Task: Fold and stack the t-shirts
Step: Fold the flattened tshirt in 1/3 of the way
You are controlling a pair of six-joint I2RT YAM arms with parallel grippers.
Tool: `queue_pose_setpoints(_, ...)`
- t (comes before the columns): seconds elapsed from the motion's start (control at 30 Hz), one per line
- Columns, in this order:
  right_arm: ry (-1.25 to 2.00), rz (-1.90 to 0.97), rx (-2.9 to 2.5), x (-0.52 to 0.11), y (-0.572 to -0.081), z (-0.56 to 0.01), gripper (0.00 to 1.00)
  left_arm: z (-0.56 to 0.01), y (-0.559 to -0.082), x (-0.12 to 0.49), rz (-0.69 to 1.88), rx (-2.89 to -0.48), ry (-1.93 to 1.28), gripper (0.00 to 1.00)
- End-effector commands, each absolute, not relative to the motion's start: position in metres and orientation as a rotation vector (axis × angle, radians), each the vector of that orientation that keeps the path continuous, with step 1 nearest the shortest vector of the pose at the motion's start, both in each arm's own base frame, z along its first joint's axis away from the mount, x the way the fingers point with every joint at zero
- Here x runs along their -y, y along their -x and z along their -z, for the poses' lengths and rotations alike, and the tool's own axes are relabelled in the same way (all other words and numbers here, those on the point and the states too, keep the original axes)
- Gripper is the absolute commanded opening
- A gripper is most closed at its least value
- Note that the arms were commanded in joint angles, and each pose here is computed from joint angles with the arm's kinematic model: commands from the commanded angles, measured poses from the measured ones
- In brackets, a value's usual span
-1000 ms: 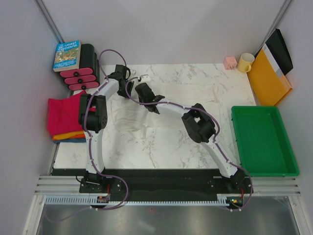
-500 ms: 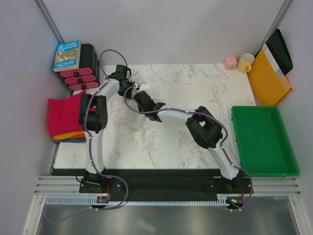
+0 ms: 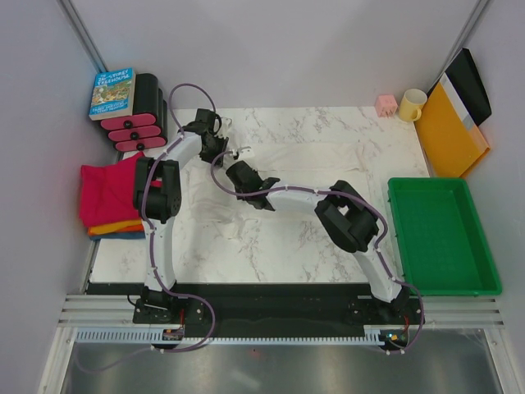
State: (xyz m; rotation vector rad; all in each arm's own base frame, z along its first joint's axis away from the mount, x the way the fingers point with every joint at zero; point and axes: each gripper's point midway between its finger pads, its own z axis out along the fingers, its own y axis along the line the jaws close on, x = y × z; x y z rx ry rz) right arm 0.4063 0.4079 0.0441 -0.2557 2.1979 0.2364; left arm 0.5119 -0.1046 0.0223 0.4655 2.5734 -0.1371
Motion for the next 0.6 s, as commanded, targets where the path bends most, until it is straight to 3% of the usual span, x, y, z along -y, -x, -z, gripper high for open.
queue_pose_setpoints(0.0, 0.189, -0.175, -2.156, -0.399, -0.418, -0.078, 0.58, -0.017, -0.503, 0.09, 0.077, -2.611, -0.46, 0.36)
queue_pose_setpoints(0.1, 0.123, -0.178, -2.079, -0.391, -0.435, -0.121, 0.75, -0.032, -0.509, 0.089, 0.075, -2.58, -0.438, 0.38)
queue_pose_setpoints(0.27, -0.019, -0.096, -2.002, -0.338, -0.468, -0.163, 0.77, -0.069, -0.525, 0.091, 0.091, -2.496, -0.4, 0.4)
queue_pose_setpoints(0.37, -0.112, 0.001, -2.057, -0.274, -0.499, -0.148, 0.52, -0.074, -0.538, 0.092, 0.085, -2.472, -0.396, 0.4)
queue_pose_setpoints(0.4, -0.174, 0.046, -2.083, -0.242, -0.515, -0.133, 0.26, -0.075, -0.541, 0.092, 0.079, -2.469, -0.393, 0.4)
queue_pose_setpoints(0.47, -0.243, 0.101, -2.14, -0.198, -0.534, -0.117, 0.0, -0.069, -0.549, 0.093, 0.075, -2.473, -0.388, 0.39)
queue_pose_setpoints(0.57, -0.296, 0.173, -2.253, -0.164, -0.55, -0.072, 0.0, -0.058, -0.557, 0.093, 0.067, -2.494, -0.384, 0.37)
